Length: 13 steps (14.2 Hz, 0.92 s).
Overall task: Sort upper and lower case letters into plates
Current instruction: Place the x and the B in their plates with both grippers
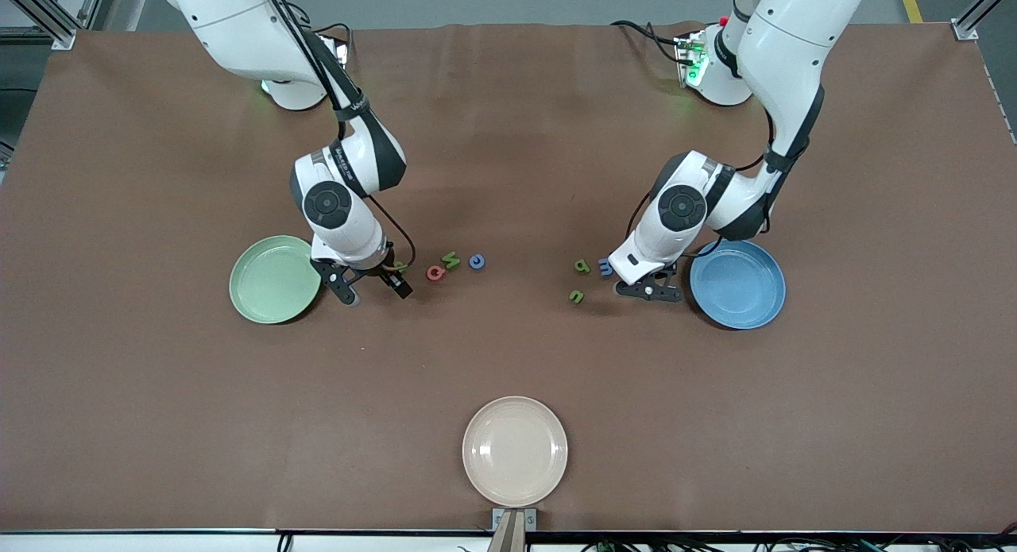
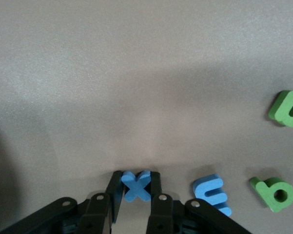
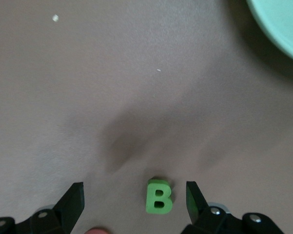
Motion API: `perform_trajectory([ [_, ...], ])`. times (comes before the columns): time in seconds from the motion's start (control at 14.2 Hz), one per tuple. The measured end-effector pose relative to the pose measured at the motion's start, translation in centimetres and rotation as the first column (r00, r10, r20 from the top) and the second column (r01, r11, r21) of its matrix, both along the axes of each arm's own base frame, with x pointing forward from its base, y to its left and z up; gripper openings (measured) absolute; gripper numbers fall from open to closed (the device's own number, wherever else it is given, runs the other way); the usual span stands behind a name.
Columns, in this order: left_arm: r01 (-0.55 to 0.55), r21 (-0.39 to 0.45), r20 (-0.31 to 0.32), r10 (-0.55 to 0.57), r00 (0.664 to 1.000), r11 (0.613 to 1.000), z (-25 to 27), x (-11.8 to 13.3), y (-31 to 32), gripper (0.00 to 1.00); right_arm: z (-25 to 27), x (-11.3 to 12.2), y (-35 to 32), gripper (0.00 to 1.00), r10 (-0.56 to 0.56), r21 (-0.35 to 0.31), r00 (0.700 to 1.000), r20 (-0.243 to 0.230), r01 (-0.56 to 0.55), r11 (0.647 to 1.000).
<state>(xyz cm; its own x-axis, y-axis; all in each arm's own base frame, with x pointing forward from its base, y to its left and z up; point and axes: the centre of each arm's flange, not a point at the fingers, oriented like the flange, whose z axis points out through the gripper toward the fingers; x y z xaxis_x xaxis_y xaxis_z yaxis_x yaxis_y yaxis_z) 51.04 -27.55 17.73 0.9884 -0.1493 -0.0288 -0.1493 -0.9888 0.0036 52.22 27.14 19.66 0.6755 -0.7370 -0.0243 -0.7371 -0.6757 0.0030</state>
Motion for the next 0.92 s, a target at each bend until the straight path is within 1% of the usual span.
perform_trajectory([
  [0.21, -0.008, 0.022, -0.016, 0.009, 1.0, 1.0, 1.4, 0.4, 0.5, 0.27, -0.9, -0.6, 0.6, 0.91, 0.0, -0.009, 1.0, -0.015, 0.0, 1.0],
  [0.28, -0.016, 0.036, -0.025, 0.017, 1.0, 0.999, 2.4, 0.7, 1.0, 0.27, -1.2, -0.9, 0.8, 0.88, 0.0, -0.011, 1.0, -0.019, 0.0, 1.0],
  [0.49, 0.006, 0.065, -0.035, -0.003, 0.999, 0.998, 6.8, 2.5, 5.2, 0.27, -2.1, -1.6, 0.7, 0.86, 0.0, -0.018, 1.0, -0.03, -0.001, 1.0],
  [0.56, 0.021, 0.072, -0.041, -0.018, 0.999, 0.997, 8.0, 3.0, 7.2, 0.27, -2.4, -1.9, 0.5, 0.82, -0.001, -0.017, 1.0, -0.026, 0.0, 1.0],
  [0.64, 0.031, 0.077, -0.047, -0.027, 0.999, 0.997, 8.9, 3.3, 9.4, 0.27, -2.6, -2.0, 0.4, 0.73, -0.001, -0.012, 1.0, -0.013, 0.001, 1.0],
  [0.71, 0.037, 0.08, -0.053, -0.033, 0.998, 0.996, 9.2, 3.4, 11.5, 0.27, -2.6, -2.0, 0.4, 0.73, -0.001, -0.01, 1.0, -0.01, 0.001, 1.0],
  [0.78, 0.05, 0.089, -0.06, -0.044, 0.997, 0.995, 9.1, 3.3, 13.6, 0.27, -2.5, -2.0, 0.5, 0.68, -0.003, -0.009, 1.0, -0.008, 0.003, 1.0],
  [0.85, 0.067, 0.105, -0.065, -0.06, 0.996, 0.992, 8.6, 3.2, 15.6, 0.27, -2.4, -2.0, 0.6, 0.57, -0.005, -0.009, 1.0, -0.008, 0.005, 1.0],
  [0.92, 0.078, 0.115, -0.063, -0.071, 0.995, 0.99, 7.9, 3.0, 17.3, 0.27, -2.4, -2.1, 0.7, 0.57, -0.004, -0.009, 1.0, -0.008, 0.004, 1.0],
])
